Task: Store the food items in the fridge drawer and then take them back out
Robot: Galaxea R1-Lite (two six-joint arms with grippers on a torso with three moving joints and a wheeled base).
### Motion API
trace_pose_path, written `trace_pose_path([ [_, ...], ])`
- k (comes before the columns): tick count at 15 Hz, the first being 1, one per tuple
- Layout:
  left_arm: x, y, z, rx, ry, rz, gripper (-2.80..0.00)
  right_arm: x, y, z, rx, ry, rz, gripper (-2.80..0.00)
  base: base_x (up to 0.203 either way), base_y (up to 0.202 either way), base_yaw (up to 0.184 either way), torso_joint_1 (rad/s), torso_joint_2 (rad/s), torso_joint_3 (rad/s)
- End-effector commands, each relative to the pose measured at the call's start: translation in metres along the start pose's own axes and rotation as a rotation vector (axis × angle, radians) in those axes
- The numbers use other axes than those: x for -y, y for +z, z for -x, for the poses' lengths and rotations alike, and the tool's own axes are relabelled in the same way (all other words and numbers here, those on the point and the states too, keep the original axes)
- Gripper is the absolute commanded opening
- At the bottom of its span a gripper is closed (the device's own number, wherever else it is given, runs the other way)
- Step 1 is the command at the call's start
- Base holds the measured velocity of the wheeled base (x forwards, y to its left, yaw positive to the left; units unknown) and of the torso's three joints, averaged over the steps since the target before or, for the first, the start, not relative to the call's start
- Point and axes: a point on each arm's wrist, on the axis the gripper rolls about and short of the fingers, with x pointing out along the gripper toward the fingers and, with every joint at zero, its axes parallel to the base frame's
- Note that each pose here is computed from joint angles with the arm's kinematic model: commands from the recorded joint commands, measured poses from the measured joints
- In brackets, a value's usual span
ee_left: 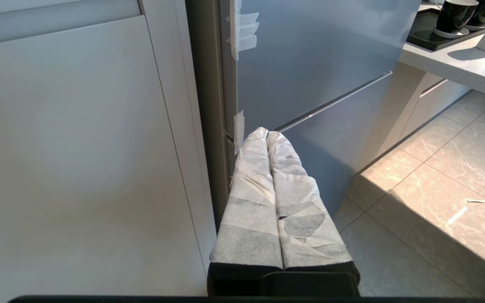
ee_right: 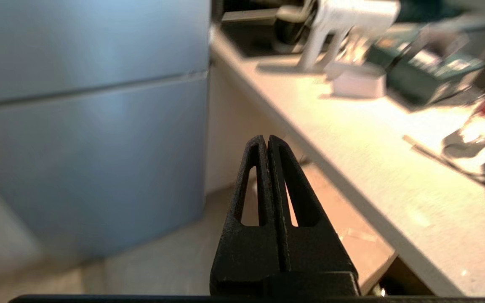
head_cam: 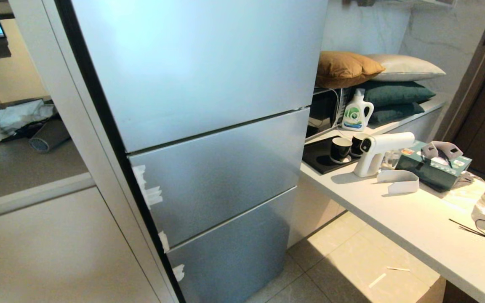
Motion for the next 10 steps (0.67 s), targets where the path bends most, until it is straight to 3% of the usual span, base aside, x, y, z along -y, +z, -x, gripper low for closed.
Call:
trace_pose_path([
  [1, 0.0000, 0.0001, -0.0001, -0.001, 0.000, 0.001, -2.80, -0.0009, -0.0109, 0.0038, 0.028, -0.017, -0.013, -2.80, 0.000, 0.000, 0.000, 0.000, 0.00, 0.000],
  [6, 0.0000, 0.0001, -0.0001, -0.001, 0.000, 0.001, -2.80, 0.0000, -0.0113, 0.0035, 0.022, -0.059, -0.114, -2.80, 0.000, 0.000, 0.000, 0.000, 0.00, 0.000],
  [10, 0.0000, 0.0001, -0.0001, -0.001, 0.000, 0.001, -2.80, 0.0000, -0.0112, 0.0035, 0.023, -0.058, -0.115, -2.80, 0.000, 0.000, 0.000, 0.000, 0.00, 0.000],
])
